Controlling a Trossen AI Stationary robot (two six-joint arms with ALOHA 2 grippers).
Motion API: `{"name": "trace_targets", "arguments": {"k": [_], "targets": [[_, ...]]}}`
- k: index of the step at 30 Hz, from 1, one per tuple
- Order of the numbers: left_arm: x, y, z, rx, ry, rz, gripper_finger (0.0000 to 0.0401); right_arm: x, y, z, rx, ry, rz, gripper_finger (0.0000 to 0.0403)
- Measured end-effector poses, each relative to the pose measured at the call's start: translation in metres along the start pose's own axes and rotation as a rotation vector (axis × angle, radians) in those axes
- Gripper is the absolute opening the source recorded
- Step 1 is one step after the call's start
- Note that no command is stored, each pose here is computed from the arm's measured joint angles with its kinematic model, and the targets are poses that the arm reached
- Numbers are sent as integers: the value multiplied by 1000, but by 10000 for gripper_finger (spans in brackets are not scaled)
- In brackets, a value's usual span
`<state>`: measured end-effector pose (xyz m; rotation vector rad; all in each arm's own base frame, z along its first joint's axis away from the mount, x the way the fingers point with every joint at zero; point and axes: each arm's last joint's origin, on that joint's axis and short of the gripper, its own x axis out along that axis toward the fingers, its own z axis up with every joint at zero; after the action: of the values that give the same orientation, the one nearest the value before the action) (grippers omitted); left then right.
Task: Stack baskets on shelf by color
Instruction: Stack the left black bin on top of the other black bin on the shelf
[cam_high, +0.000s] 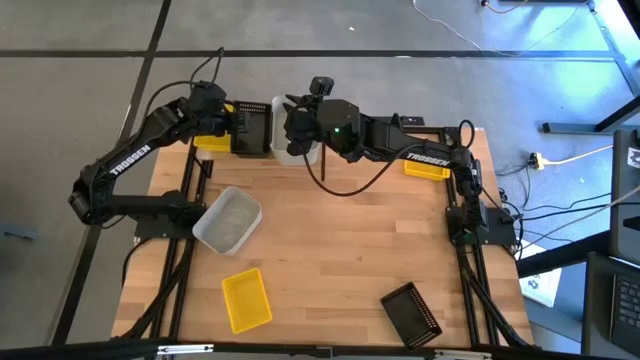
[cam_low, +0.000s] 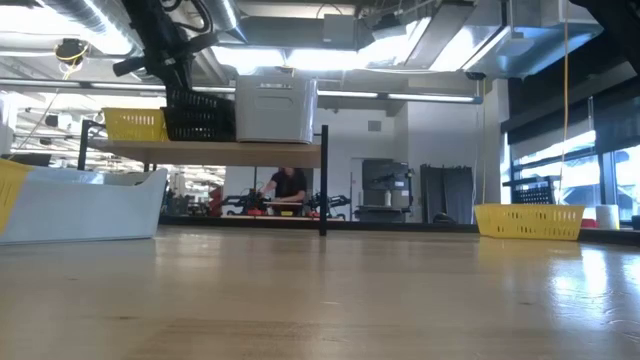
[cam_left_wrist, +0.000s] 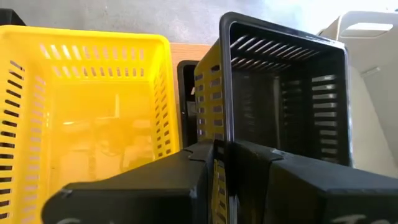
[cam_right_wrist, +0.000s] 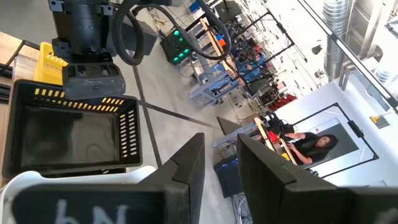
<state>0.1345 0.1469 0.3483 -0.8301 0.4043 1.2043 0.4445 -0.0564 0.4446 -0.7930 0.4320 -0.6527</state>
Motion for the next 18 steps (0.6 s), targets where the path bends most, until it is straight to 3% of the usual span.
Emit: {"name": "trace_targets", "arguments": {"k": [10, 18], "targets": [[0, 0, 0, 25, -1, 0, 9, 0, 0, 0, 0, 0, 0, 97], [0, 0, 0, 62, 0, 0, 28, 0, 0, 0, 0, 0, 0, 97]]}}
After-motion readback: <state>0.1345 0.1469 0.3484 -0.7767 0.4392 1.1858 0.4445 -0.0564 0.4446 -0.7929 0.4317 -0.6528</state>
